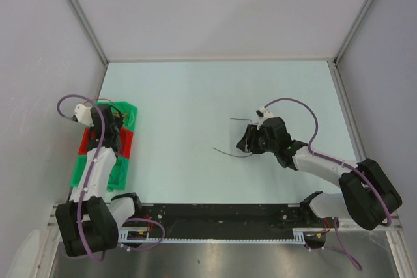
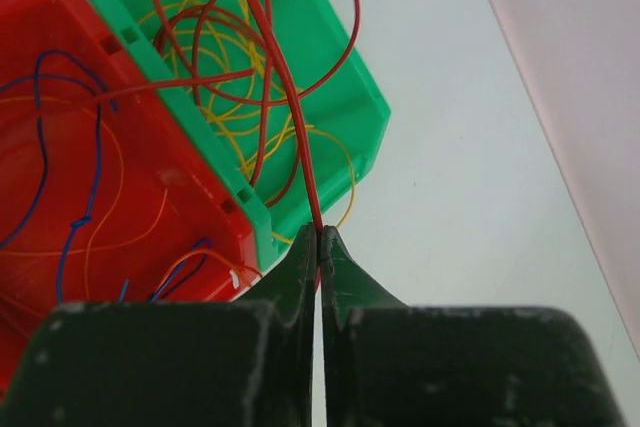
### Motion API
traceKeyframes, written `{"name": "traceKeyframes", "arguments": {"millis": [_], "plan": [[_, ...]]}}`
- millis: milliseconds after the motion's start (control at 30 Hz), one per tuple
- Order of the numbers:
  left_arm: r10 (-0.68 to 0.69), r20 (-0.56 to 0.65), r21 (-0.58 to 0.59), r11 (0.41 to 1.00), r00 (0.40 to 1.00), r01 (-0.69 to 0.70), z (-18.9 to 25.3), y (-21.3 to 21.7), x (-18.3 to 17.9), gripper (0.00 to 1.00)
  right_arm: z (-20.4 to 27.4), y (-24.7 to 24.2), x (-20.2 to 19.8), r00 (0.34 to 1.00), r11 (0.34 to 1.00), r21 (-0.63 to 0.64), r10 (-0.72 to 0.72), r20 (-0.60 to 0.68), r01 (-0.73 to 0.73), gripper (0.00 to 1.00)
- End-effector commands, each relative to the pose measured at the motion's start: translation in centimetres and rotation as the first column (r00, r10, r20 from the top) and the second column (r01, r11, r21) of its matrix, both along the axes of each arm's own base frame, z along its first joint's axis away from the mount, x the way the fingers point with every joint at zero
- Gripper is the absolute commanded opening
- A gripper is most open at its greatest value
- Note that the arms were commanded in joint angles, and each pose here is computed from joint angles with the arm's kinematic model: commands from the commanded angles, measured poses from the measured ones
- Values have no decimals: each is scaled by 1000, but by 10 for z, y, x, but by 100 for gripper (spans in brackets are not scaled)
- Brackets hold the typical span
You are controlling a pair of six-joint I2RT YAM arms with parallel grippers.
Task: Untangle the cables
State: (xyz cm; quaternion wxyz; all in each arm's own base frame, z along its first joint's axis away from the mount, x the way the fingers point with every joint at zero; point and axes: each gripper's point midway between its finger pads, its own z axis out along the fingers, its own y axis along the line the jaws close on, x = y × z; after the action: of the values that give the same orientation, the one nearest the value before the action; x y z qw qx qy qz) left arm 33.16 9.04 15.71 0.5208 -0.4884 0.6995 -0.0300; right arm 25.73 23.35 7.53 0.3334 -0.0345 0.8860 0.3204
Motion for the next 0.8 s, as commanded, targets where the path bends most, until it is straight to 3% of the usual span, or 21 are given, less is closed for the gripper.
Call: {"name": "traceKeyframes", "arguments": {"millis": [0,367,533,633,667,767], "plan": [[71,-14,-70,995,997,-72,-15,0,-12,0,18,6,15,999,1000,29,-9,51,7,50],[-34,-150,-213,977,988,1,-71,-22,-10,0,18,6,15,999,1000,26,-13,49,12,50],[-42,-138,-207,978,989,13,-67,-23,-10,6,19,5,15,999,1000,24,-17,51,16,49],[-28,-78,-186,982,997,13,-48,-21,-13,28,17,4,15,999,1000,20,-19,48,18,50],[-18,-59,-177,984,998,7,-42,-19,-15,41,18,4,15,999,1000,23,-21,47,20,49],[0,-15,-160,987,1000,-3,-22,-17,-21,51,18,4,15,999,1000,21,-21,49,20,49]]}}
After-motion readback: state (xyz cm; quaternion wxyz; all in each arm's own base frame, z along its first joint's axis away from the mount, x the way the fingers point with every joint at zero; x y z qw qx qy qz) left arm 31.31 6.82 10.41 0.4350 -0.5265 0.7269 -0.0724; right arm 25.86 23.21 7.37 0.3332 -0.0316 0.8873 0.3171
